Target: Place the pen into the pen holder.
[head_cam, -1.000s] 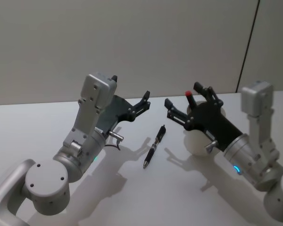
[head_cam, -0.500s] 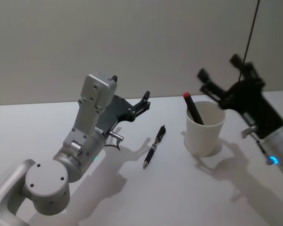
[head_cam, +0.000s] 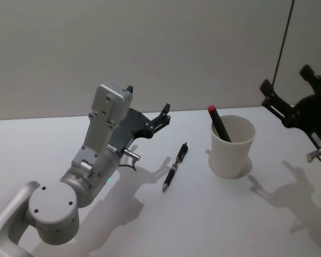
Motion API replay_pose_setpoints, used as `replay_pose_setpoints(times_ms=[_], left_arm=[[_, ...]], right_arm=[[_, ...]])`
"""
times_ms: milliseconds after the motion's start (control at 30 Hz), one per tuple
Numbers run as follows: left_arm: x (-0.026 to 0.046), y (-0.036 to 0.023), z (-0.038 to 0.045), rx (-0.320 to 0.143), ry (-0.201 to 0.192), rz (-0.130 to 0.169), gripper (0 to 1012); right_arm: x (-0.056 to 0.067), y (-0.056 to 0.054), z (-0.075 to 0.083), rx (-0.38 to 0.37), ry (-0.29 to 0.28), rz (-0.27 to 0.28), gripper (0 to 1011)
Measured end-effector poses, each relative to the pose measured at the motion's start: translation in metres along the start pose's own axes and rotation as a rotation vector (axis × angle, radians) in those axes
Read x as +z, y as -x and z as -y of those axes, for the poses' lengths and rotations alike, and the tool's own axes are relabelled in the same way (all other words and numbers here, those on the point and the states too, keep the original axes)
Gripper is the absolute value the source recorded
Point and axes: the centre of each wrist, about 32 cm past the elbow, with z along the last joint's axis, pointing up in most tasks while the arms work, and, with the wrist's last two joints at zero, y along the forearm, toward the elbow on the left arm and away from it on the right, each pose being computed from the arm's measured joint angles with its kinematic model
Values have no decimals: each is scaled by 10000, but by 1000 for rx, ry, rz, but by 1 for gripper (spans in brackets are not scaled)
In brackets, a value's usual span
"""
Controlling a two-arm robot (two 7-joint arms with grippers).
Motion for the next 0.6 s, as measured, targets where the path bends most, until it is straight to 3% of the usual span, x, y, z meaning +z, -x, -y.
replay_pose_setpoints(times_ms=[367, 600], left_arm=[[0, 0, 0, 0, 0, 0, 1001], [1, 2, 1, -1, -2, -2, 1001]], right_arm=[[-27, -100, 188, -85, 154, 110, 1001], [-72, -162, 295, -150, 294, 197, 1001]])
